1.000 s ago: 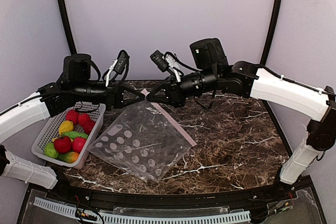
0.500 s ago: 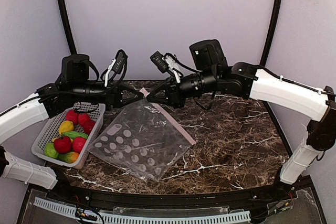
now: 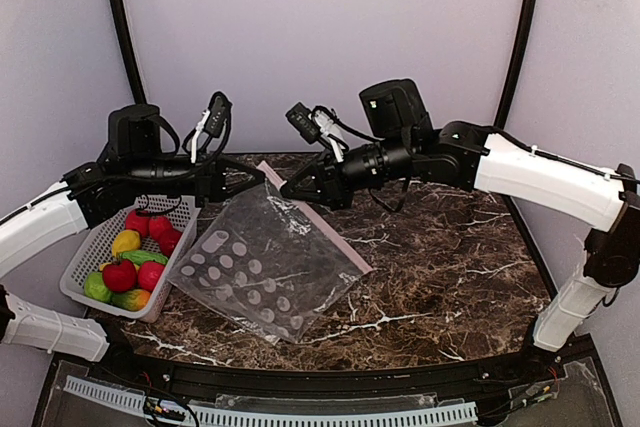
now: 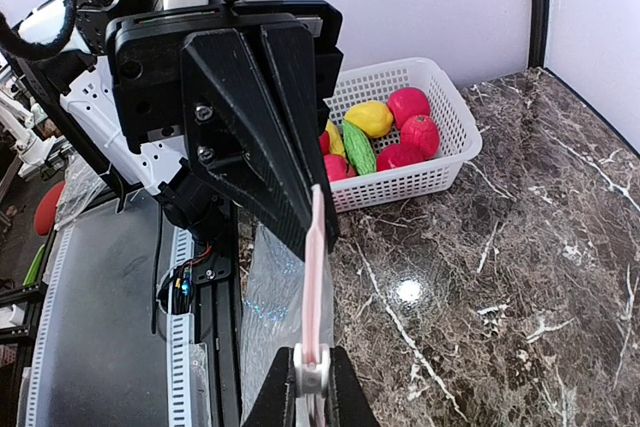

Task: Place the food in the zip-top bag and seal the zipper
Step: Unzip the zipper from the zipper food storage bag.

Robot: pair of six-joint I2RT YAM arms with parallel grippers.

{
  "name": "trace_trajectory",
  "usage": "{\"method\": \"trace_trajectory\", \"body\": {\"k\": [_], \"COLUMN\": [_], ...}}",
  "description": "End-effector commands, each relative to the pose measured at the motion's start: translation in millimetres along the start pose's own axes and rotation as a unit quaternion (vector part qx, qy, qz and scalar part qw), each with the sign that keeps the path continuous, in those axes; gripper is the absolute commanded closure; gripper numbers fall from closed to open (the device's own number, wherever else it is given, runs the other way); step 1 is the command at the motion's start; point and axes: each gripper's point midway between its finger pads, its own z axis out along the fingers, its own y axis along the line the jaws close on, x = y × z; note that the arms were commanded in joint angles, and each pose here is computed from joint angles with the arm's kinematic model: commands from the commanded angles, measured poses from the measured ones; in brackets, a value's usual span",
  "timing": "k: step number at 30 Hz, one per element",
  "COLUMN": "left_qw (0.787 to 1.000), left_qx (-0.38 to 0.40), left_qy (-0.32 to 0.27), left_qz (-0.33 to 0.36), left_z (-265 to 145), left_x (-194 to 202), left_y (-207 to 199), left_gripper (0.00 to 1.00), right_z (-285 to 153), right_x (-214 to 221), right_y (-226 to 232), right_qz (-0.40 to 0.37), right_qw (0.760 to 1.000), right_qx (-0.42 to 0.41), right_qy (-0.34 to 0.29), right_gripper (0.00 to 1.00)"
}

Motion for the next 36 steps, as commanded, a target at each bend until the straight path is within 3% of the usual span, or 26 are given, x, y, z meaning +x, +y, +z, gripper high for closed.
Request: {"method": "trace_trajectory", "body": {"k": [1,36], "left_qw": [0.999,0.993], "left_qx": [-0.025,-0.075], "left_qy": [-0.042,-0.089], "left_qz": [0.007,-0.026], "left_z": [-13,-34], "left_x": [-17,-27], "left_y": [8,41], "left_gripper": [0.99,0.99], "right_z": [-3,4], "right_x": [12,34], "right_y": [1,-8], "right_qz": [0.009,0.03], "right_qw": [1.0,0.999], "right_qx": [0.001,0.009], "right_qy": [0.019,0.043], "right_gripper": [1.0,1.0]}}
